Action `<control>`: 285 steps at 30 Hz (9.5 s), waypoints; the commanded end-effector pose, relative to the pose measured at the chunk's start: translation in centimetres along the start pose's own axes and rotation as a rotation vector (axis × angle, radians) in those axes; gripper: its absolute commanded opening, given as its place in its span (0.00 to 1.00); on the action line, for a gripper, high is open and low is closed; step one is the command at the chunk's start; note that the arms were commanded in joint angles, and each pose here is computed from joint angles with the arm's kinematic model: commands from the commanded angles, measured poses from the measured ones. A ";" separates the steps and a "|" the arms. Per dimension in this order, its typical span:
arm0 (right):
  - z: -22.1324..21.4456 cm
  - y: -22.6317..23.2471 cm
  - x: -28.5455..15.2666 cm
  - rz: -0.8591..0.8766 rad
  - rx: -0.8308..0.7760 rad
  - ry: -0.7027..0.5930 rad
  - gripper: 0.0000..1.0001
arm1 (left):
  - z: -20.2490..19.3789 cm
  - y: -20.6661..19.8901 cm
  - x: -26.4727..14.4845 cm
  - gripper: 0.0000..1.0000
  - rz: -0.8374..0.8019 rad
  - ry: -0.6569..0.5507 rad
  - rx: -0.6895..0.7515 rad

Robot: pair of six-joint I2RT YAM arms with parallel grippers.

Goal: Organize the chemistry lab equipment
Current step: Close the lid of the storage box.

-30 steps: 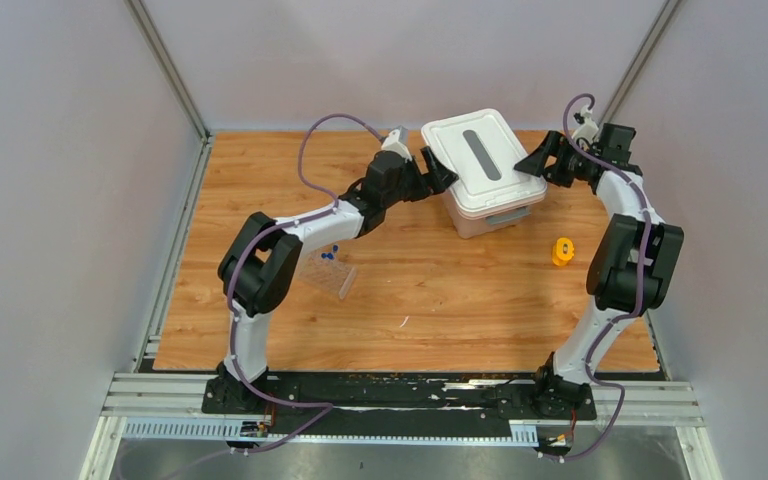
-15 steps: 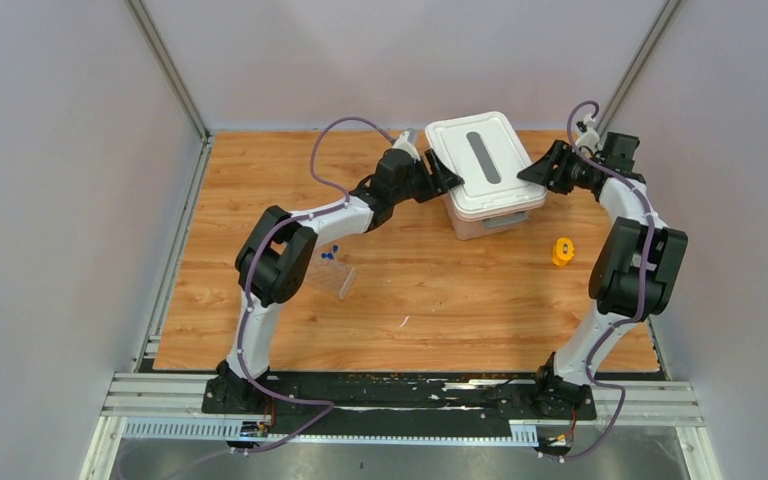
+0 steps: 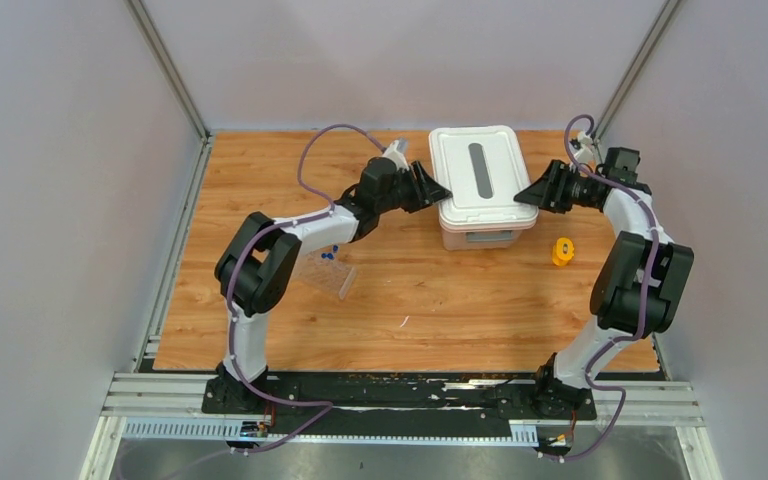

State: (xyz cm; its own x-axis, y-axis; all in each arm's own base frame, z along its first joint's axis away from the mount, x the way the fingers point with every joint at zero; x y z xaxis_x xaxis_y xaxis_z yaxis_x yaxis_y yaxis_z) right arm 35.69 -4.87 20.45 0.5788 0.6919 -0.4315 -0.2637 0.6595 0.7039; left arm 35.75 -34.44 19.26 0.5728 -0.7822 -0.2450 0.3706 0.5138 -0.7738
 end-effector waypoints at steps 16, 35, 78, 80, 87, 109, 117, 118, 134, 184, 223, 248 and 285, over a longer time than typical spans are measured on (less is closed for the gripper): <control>-5.0 4.9 0.0 0.095 -0.224 0.209 0.68 | -2.7 -1.2 -7.5 0.48 0.007 0.104 0.170; -2.6 8.5 -5.6 -0.055 -0.604 0.063 0.90 | -1.7 -2.0 -9.5 0.74 0.011 0.084 0.328; 10.0 -0.3 12.3 -0.021 -0.080 -0.013 0.56 | -7.2 -3.5 -10.9 0.74 -0.123 0.047 0.192; 10.2 -0.4 12.2 -0.016 -0.057 -0.028 0.55 | -7.2 -3.5 -10.5 0.74 -0.126 0.049 0.185; 10.8 -0.9 12.6 -0.010 -0.014 -0.043 0.44 | -7.8 -2.5 -8.9 0.68 -0.088 0.078 0.150; -3.2 1.6 4.8 -0.131 0.174 -0.060 0.23 | 0.7 2.0 -6.5 0.46 0.128 0.010 0.151; -6.4 3.8 2.1 -0.098 0.140 -0.008 0.46 | 3.5 1.9 -4.8 0.47 0.119 -0.010 0.156; -6.3 4.1 1.6 -0.098 0.127 -0.014 0.51 | 3.9 1.8 -4.8 0.47 0.125 -0.014 0.163; -2.8 6.7 -5.6 -0.019 -0.351 -0.159 0.72 | 8.5 0.3 -13.9 0.74 0.167 -0.189 0.343; -3.2 4.2 0.3 0.037 -0.163 0.061 0.35 | -2.5 2.1 -19.2 0.98 0.041 -0.155 0.114; -3.1 5.5 -1.1 0.046 -0.312 0.001 0.66 | -5.8 -0.8 -14.4 0.82 0.170 -0.181 -0.165; -3.2 5.6 -1.2 0.059 -0.315 0.005 0.66 | -4.3 -2.6 -15.6 0.65 0.328 -0.180 -0.073; -3.3 6.0 -1.2 0.092 -0.324 0.012 0.66 | -3.3 -5.2 -14.3 0.67 0.332 -0.122 0.008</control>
State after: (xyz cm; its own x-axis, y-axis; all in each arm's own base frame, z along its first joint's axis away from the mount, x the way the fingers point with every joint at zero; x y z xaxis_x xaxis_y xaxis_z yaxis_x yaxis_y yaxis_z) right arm 31.05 -1.33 22.86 0.5633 0.7109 -0.4210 -0.5018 0.6992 0.5093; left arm 22.91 -26.10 24.07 0.7526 -0.5054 -0.4220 0.1267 0.7401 -0.6605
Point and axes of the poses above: each gripper's point midway between its finger pads, its own x axis out along the fingers, its own y axis along the line the jaws close on, z = x × y, the point moved 10 cm from there along -x, back along the fingers, and after that the axes turned 4 degrees about x, right-handed, at the moved point
